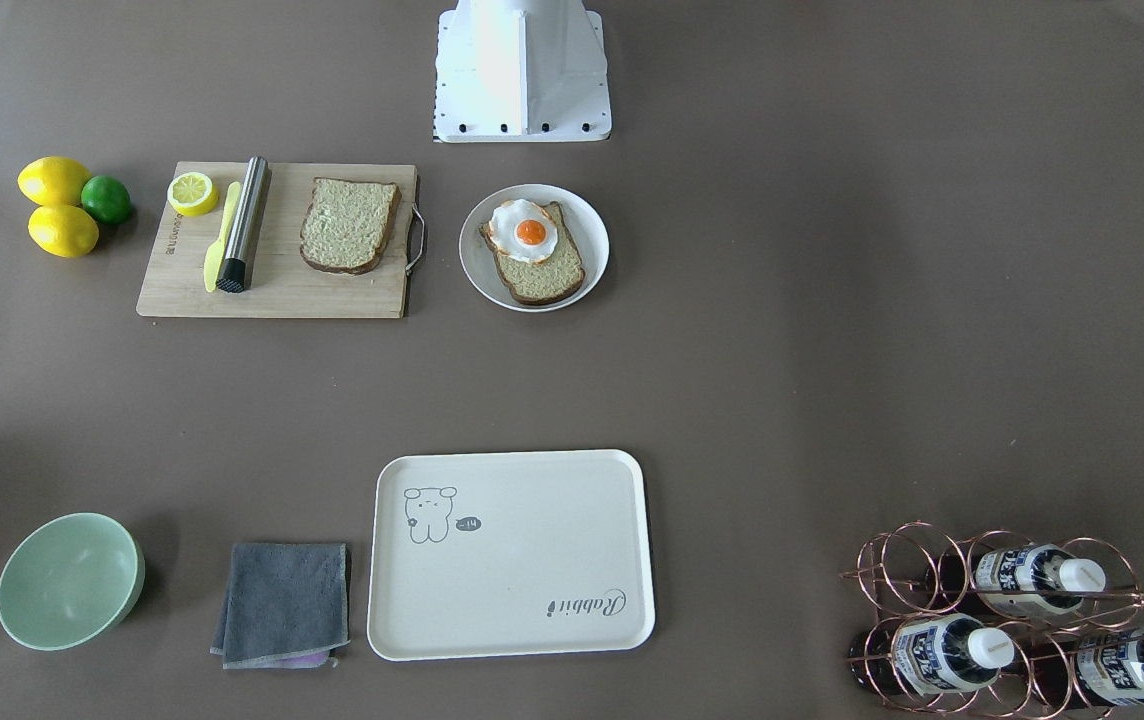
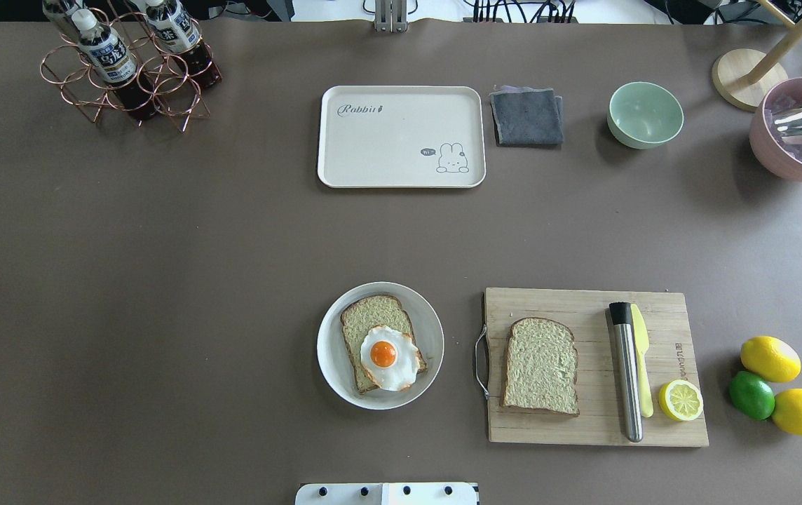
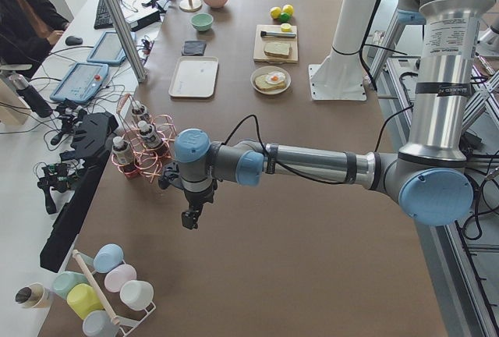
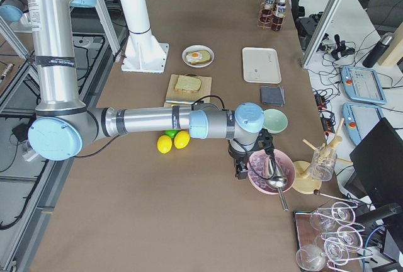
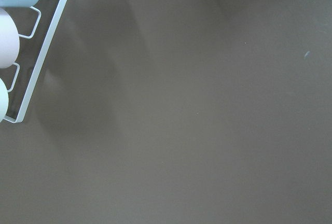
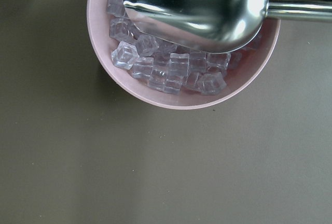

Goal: Make sandwich and place on tray

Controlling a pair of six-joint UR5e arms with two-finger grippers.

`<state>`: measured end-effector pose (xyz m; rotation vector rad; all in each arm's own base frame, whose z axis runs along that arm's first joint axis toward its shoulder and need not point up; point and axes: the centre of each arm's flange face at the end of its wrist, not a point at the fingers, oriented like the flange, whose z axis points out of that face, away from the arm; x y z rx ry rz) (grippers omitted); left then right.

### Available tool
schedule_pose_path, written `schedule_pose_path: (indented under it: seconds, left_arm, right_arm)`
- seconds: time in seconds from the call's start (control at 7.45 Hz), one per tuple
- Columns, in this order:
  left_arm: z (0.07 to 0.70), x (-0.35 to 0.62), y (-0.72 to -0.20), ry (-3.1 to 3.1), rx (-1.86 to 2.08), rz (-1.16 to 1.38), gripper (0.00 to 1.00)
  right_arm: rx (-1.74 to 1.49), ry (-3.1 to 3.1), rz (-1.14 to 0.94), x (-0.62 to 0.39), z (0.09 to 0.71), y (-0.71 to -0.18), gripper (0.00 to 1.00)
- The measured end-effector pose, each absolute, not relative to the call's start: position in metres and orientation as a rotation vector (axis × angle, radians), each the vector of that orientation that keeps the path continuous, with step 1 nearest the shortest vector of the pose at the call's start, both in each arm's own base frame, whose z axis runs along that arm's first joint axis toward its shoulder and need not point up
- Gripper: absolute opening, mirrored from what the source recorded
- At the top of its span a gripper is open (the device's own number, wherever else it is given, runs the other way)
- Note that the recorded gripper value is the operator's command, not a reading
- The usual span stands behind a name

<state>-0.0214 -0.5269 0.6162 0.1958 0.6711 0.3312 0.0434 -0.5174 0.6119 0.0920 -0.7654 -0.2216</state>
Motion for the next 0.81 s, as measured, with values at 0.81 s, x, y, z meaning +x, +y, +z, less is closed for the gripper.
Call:
schedule_pose_path:
  seconds: [0.81]
  left_arm:
    - [0.6223,-0.0217,-0.5202,0.676,0.185,0.328,0.98]
  right_arm:
    - [0.087,-0.766,-0.218,0.0435,0.6149,-0.5134,1.0]
